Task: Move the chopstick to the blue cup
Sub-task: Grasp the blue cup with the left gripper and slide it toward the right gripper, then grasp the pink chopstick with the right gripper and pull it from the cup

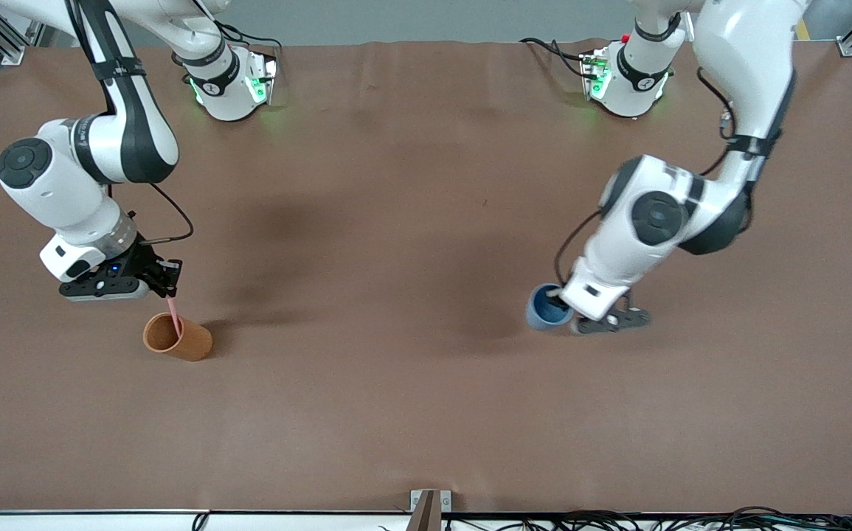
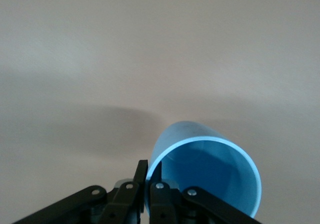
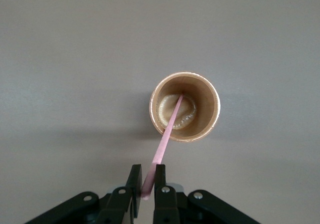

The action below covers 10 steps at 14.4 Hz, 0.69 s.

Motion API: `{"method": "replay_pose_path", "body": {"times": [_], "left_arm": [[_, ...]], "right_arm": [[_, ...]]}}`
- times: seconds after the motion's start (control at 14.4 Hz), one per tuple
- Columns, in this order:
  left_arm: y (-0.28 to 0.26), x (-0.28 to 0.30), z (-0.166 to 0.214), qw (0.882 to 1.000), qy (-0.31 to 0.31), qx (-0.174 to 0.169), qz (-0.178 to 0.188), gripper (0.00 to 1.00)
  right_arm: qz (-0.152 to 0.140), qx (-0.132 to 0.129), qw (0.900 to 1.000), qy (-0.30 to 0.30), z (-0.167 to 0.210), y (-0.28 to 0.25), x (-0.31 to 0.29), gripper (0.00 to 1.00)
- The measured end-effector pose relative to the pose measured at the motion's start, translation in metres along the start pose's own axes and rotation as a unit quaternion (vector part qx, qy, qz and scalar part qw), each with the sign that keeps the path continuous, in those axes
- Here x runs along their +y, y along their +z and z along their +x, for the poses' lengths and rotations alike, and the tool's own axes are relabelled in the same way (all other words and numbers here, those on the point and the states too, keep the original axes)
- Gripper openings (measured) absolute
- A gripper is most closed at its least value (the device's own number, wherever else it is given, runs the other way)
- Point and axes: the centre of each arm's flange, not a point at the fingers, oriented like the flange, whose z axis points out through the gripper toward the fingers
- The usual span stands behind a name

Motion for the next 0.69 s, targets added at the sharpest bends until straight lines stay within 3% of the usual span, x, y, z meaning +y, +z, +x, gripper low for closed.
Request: {"method": "replay_pose_path", "body": {"times": [0.28,0.49,0.69], "left_arm": [[0.003,0.079,-0.047,0.999,-0.023,-0.009,-0.023,0.05],[0.044,0.123,-0.075,0.999,-0.033,0.011,0.005,0.05],[0.077,0.127,-0.072,0.999,-0.042,0.006,0.016,0.05]], "right_arm": [[-0.001,0.000,1.000,0.000,0.000,0.000,0.001,0.15],[-0.004,0.000,1.000,0.004,0.003,-0.006,0.008,0.09],[-0.005,-0.033,0.999,0.010,0.017,-0.030,0.015,0.09]]}}
